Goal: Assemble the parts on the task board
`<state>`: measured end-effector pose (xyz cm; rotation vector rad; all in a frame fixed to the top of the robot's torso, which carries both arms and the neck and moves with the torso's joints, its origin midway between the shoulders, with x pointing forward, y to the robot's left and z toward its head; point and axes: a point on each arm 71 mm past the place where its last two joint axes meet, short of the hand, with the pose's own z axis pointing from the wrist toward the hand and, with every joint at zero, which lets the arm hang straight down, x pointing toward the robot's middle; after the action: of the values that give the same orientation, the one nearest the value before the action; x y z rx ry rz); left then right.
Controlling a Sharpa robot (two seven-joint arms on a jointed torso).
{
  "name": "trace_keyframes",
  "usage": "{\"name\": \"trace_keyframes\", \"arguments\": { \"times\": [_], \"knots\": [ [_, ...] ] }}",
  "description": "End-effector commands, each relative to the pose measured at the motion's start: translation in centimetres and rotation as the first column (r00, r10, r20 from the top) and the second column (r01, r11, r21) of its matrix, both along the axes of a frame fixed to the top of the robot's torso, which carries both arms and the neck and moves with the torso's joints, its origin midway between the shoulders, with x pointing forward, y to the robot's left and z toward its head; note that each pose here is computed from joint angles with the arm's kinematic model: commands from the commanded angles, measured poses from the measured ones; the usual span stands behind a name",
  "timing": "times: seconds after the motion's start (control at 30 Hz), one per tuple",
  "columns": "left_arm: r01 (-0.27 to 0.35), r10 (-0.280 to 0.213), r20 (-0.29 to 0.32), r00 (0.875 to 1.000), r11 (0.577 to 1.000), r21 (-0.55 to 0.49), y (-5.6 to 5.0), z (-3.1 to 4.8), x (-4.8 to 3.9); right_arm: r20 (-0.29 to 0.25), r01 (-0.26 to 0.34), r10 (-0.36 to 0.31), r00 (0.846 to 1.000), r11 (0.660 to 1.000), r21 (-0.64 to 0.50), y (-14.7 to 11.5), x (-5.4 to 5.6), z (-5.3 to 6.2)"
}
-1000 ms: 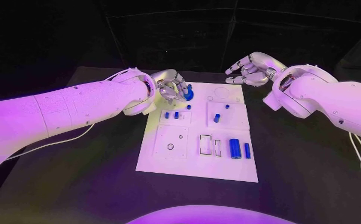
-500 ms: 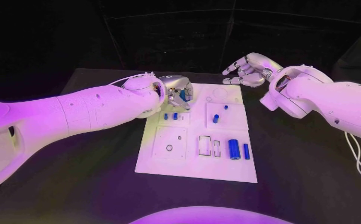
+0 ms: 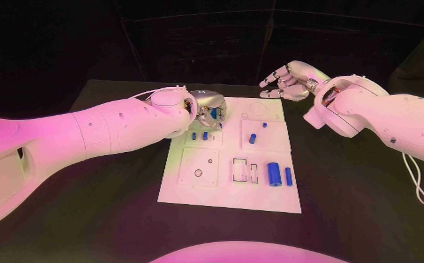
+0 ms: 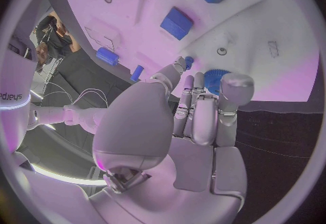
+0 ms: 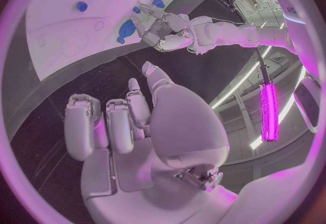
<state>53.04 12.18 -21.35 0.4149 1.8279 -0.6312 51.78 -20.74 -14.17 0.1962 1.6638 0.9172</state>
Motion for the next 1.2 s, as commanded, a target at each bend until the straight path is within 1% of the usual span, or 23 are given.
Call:
{"name": "trace_keyframes", "arguments": {
  "times": [0.03,0.6,0.83,1.03,1.2],
  "knots": [
    [0.011,-0.011,-0.009,1.0,0.999,0.04,-0.26,-0.25,-0.05,0.007,-0.007,0.007,1.0,1.0,0.002,0.13,0.01,0.14],
    [0.013,-0.011,-0.034,0.999,0.998,0.059,-0.65,-0.94,-0.01,0.004,-0.01,0.01,1.0,1.0,0.002,0.28,0.02,0.12],
    [0.007,-0.004,-0.037,0.999,0.998,0.063,-0.67,-1.08,0.08,0.005,-0.011,0.011,1.0,1.0,0.002,0.33,0.03,0.12],
    [0.009,-0.008,-0.015,1.0,0.999,0.042,-0.65,-0.91,0.02,0.006,-0.012,0.012,1.0,1.0,0.003,0.39,0.04,0.13],
    [0.013,-0.013,0.011,1.0,1.0,0.011,-0.37,-0.45,-0.25,0.008,-0.011,0.011,1.0,1.0,0.004,0.33,0.05,0.14]
  ]
}}
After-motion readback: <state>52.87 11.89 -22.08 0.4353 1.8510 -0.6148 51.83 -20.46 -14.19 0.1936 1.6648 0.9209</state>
